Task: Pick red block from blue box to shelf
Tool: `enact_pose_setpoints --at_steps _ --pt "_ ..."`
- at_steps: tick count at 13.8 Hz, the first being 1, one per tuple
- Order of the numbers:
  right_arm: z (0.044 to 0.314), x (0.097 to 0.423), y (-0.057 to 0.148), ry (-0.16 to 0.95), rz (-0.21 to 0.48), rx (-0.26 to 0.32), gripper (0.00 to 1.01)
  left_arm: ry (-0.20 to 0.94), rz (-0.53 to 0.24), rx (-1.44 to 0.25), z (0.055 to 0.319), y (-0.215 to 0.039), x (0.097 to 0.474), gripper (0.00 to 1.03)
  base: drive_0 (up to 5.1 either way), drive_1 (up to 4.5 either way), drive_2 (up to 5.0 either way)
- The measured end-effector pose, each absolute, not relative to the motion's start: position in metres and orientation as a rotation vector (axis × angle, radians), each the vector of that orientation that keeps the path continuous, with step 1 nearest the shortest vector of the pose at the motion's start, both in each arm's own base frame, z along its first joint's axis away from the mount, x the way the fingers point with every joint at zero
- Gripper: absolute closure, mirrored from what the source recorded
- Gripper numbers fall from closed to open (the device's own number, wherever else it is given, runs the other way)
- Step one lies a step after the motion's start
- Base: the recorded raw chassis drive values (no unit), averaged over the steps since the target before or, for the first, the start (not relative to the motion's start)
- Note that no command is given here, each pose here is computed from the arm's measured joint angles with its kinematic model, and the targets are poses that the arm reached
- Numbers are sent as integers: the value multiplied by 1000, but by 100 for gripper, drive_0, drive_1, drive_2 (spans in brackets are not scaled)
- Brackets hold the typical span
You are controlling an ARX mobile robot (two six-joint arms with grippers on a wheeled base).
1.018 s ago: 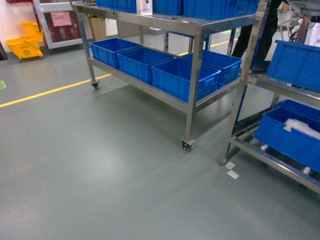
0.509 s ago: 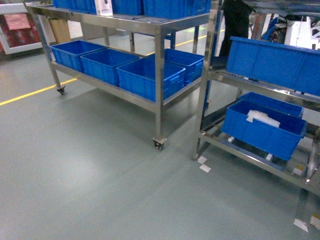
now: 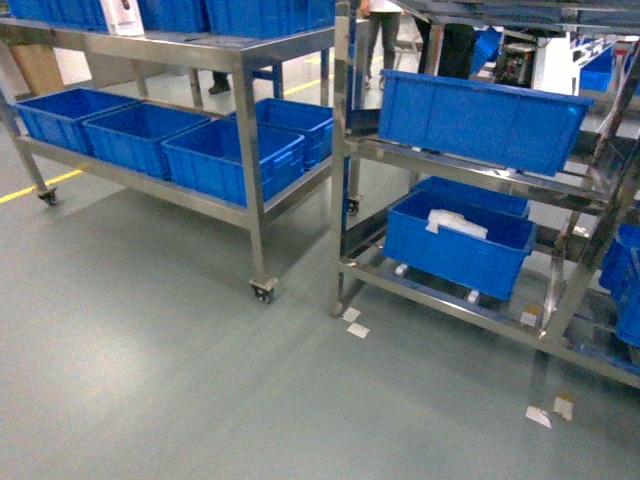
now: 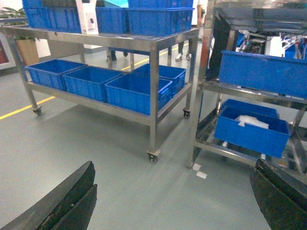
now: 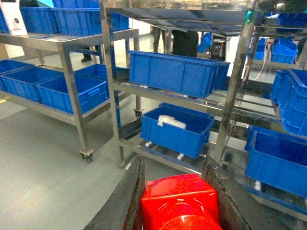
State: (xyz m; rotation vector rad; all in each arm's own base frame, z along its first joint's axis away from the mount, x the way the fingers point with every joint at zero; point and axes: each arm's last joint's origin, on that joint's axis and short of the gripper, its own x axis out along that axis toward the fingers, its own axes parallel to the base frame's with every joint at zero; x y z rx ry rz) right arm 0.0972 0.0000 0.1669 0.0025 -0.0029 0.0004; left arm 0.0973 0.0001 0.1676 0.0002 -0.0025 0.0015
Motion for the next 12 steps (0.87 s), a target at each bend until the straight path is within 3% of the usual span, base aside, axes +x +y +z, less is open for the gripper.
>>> enact_pose_setpoints --at_steps 12 --pt "167 97 0 -3 0 2 72 -2 2 0 168 0 97 5 -159 -159 -159"
